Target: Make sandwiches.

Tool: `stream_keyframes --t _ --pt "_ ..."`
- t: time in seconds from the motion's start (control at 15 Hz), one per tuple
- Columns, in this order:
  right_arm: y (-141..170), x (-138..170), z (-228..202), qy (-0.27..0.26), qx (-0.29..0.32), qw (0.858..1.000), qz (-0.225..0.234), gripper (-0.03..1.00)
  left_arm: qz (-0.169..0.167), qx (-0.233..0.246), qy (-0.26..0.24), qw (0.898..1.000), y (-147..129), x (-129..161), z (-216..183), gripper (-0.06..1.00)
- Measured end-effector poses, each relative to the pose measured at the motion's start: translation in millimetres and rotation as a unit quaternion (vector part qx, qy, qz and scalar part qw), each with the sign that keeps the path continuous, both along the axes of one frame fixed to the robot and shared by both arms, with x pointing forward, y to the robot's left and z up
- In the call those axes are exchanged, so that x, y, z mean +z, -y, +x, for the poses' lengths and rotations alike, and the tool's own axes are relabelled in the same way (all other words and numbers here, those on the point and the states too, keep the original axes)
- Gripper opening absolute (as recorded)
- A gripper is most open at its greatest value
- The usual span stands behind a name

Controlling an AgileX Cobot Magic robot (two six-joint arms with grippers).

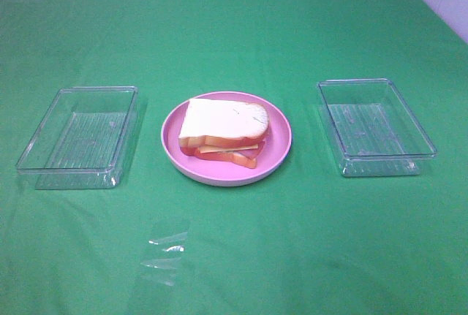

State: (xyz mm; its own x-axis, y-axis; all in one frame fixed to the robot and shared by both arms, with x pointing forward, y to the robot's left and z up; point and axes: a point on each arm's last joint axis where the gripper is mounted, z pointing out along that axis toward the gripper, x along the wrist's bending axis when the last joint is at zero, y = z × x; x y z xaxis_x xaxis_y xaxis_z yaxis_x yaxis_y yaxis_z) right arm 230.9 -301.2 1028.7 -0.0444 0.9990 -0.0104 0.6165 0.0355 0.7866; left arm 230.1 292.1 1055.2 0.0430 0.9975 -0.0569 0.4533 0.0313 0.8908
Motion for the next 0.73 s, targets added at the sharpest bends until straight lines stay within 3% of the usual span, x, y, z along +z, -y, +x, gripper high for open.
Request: stream_keyframes --t 0.73 --pt "0.0 0.0 0.0 0.000 0.000 1.000 0.000 0.92 0.000 0.000 0.000 1.000 0.0 0.0 0.0 0.99"
